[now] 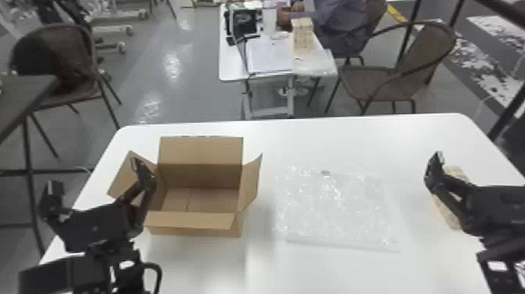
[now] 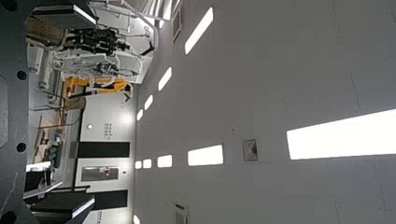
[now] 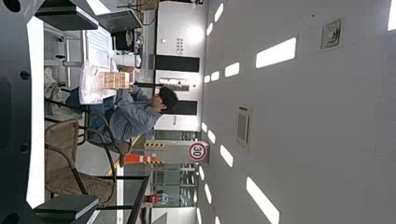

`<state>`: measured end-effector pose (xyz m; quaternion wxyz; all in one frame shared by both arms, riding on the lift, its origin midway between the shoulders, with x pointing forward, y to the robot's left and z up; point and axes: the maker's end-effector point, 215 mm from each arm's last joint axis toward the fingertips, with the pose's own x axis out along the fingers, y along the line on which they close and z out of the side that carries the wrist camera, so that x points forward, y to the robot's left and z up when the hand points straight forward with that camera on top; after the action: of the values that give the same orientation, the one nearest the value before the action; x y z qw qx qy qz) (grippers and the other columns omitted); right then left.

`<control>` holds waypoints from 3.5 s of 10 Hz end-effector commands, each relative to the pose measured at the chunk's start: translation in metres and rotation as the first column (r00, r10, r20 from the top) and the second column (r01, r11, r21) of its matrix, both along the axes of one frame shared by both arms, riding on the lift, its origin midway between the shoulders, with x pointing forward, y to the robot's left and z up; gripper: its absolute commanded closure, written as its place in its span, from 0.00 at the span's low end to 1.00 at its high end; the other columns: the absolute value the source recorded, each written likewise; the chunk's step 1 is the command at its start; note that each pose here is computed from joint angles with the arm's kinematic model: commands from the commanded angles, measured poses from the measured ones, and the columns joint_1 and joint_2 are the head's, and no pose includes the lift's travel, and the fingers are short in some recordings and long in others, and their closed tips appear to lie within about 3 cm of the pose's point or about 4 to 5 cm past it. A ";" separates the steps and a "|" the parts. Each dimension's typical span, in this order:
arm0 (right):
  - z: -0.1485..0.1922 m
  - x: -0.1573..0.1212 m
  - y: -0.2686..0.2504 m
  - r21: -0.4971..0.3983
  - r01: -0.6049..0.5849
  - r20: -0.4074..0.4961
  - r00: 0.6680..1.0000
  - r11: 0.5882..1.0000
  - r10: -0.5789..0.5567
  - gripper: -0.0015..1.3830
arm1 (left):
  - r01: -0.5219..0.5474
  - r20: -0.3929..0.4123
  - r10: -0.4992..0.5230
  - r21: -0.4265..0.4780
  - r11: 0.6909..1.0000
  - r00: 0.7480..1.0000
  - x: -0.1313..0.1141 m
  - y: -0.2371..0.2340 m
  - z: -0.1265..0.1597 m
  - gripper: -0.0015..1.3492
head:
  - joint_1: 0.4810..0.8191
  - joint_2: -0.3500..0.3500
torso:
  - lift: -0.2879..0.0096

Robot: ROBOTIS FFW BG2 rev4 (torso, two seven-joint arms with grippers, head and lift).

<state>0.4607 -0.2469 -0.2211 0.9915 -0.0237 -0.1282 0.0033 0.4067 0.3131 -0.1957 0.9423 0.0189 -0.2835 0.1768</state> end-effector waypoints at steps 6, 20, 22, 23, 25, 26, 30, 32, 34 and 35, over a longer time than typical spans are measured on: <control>0.000 0.000 0.000 0.000 0.000 0.000 1.000 1.000 0.000 0.00 | 0.000 0.000 0.000 0.000 1.000 1.000 0.000 0.000 0.000 0.00 | 0.58 0.62 | 0.63; 0.000 0.000 0.000 0.000 0.000 0.000 1.000 1.000 0.000 0.00 | 0.000 0.000 0.000 0.000 1.000 1.000 0.000 0.000 0.000 0.00 | 0.58 0.62 | 0.63; 0.000 0.000 0.000 0.000 0.000 0.000 1.000 1.000 0.000 0.00 | 0.000 0.000 0.000 0.000 1.000 1.000 0.000 0.000 0.000 0.00 | 0.58 0.62 | 0.63; 0.000 0.000 0.000 0.000 0.000 0.000 1.000 1.000 0.000 0.00 | 0.000 0.000 0.000 0.000 1.000 1.000 0.000 0.000 0.000 0.00 | 0.58 0.62 | 0.63; 0.000 0.000 0.000 0.000 0.000 0.000 1.000 1.000 0.000 0.00 | 0.000 0.000 0.000 0.000 1.000 1.000 0.000 0.000 0.000 0.00 | 0.58 0.62 | 0.63; 0.000 0.000 0.000 0.000 0.000 0.000 1.000 1.000 0.000 0.00 | 0.000 0.000 0.000 0.000 1.000 1.000 0.000 0.000 0.000 0.00 | 0.58 0.62 | 0.63; 0.000 0.000 0.000 0.000 0.000 0.000 1.000 1.000 0.000 0.00 | 0.000 0.000 0.000 0.000 1.000 1.000 0.000 0.000 0.000 0.00 | 0.58 0.62 | 0.63; 0.000 0.000 0.000 0.000 0.000 0.000 1.000 1.000 0.000 0.00 | 0.000 0.000 0.000 0.000 1.000 1.000 0.000 0.000 0.000 0.00 | 0.58 0.62 | 0.63; 0.000 0.000 0.000 0.000 0.000 0.000 1.000 1.000 0.000 0.00 | 0.000 0.000 0.000 0.000 1.000 1.000 0.000 0.000 0.000 0.00 | 0.58 0.62 | 0.63; 0.000 0.000 0.000 0.000 0.000 0.000 1.000 1.000 0.000 0.00 | 0.000 0.000 0.000 0.000 1.000 1.000 0.000 0.000 0.000 0.00 | 0.58 0.62 | 0.63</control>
<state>0.4607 -0.2469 -0.2211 0.9915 -0.0237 -0.1282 0.0033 0.4067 0.3131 -0.1957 0.9423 0.0189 -0.2835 0.1768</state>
